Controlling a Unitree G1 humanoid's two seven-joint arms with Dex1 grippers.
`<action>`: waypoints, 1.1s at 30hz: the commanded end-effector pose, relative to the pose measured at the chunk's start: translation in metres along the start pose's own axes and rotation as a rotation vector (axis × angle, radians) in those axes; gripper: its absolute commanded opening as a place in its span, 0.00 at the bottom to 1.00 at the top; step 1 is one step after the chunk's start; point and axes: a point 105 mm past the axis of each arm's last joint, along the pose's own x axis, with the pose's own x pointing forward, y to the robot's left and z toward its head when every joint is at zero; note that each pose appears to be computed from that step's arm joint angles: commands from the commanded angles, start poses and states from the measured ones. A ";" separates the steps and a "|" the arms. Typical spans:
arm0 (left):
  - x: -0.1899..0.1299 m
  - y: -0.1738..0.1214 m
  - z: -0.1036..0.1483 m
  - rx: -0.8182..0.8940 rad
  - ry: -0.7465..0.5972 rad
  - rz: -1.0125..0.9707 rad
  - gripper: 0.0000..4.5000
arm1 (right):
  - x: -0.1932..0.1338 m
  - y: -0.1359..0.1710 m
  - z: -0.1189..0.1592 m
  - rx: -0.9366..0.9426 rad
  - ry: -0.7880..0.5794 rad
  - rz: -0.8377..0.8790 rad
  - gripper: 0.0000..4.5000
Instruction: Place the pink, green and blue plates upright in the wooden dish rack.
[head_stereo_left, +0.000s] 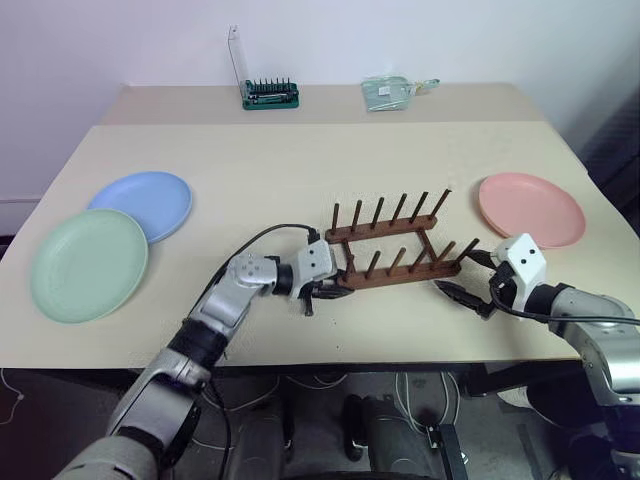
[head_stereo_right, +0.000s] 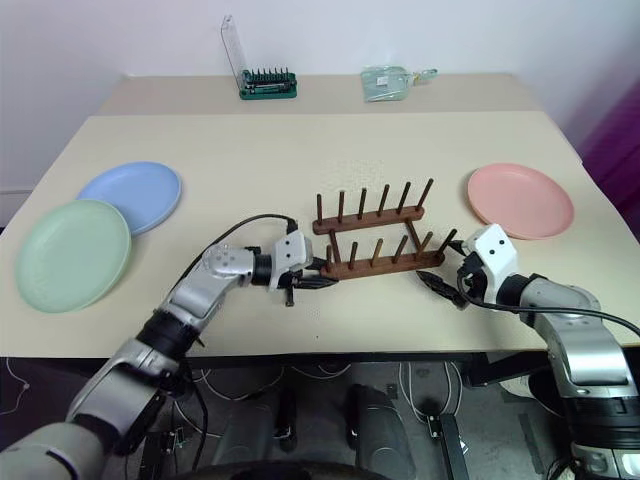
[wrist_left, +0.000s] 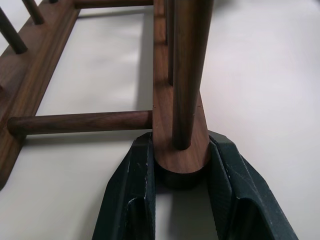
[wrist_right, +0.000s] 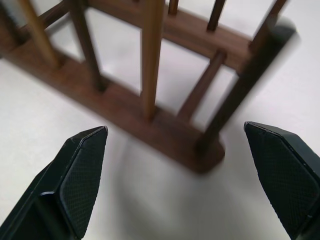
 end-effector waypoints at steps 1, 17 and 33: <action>-0.006 0.014 0.001 -0.001 -0.020 0.033 0.17 | -0.009 -0.001 0.015 -0.040 -0.043 -0.032 1.00; -0.048 -0.003 -0.019 -0.149 0.021 0.081 0.38 | -0.001 0.004 0.002 -0.048 0.058 -0.048 0.23; 0.009 -0.020 -0.013 -0.115 0.130 0.226 0.01 | 0.042 -0.011 -0.024 -0.175 0.164 -0.091 0.00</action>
